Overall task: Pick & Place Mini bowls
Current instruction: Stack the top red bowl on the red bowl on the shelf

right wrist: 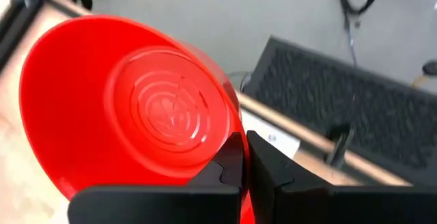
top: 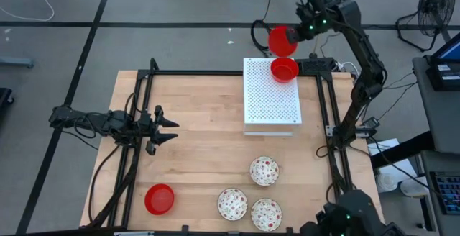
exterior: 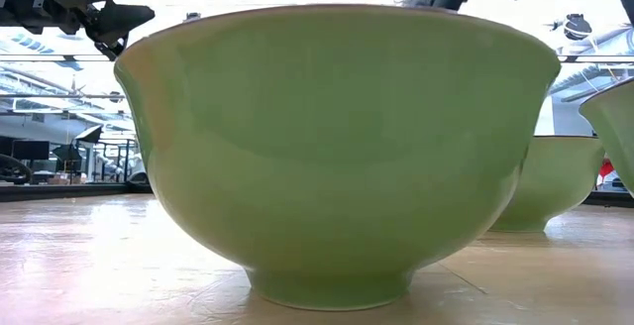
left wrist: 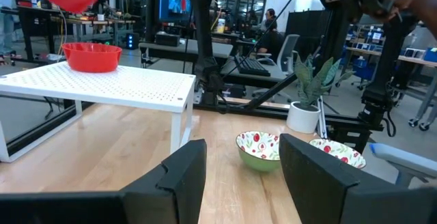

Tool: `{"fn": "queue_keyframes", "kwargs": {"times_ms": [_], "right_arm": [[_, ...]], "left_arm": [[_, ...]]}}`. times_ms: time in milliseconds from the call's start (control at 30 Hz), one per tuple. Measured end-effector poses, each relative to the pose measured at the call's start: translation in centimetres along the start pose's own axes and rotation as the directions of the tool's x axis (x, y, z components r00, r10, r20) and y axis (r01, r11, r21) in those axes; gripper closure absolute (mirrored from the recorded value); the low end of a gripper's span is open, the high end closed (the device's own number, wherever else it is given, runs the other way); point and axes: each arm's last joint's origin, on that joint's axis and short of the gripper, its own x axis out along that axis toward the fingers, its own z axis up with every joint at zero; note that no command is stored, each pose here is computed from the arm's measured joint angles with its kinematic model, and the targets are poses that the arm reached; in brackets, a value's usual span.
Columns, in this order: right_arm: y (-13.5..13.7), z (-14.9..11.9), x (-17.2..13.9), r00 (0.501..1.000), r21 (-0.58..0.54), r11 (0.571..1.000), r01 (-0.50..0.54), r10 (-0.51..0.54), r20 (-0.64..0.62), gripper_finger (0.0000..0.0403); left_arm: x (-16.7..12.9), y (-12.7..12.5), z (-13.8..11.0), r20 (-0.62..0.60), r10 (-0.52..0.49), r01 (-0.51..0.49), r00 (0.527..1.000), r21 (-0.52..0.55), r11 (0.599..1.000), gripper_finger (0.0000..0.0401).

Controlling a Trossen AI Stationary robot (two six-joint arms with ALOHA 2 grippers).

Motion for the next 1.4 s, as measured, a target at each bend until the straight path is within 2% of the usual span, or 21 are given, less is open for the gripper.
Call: {"fn": "queue_keyframes", "kwargs": {"times_ms": [267,400,800,1267,1400], "right_arm": [[0.9,-1.4,0.2,0.99,0.024,0.999,0.021,-0.018,-0.137,0.0403],[1.3,-1.9,1.0,0.983,0.025,0.998,0.062,-0.057,-0.175,0.0403],[1.0,-3.0,3.7,0.954,0.045,0.995,0.087,-0.07,-0.29,0.0403],[0.7,-3.2,4.6,0.948,0.042,0.994,0.098,-0.08,-0.308,0.0403],[0.5,-3.2,4.6,0.941,0.024,0.986,0.167,-0.152,-0.302,0.0403]], "left_arm": [[0.0,0.0,0.0,0.0,0.0,0.0,1.0,0.0,1.0,0.0215],[0.0,0.0,0.0,0.0,0.0,0.0,1.0,0.0,1.0,0.0215],[0.0,0.0,0.0,0.0,0.0,0.0,1.0,0.0,1.0,0.0215],[0.0,0.0,0.0,0.0,-0.001,0.001,1.0,0.0,1.0,0.0215],[0.0,0.0,0.0,0.0,0.0,0.0,1.0,0.0,1.0,0.0215]]}}
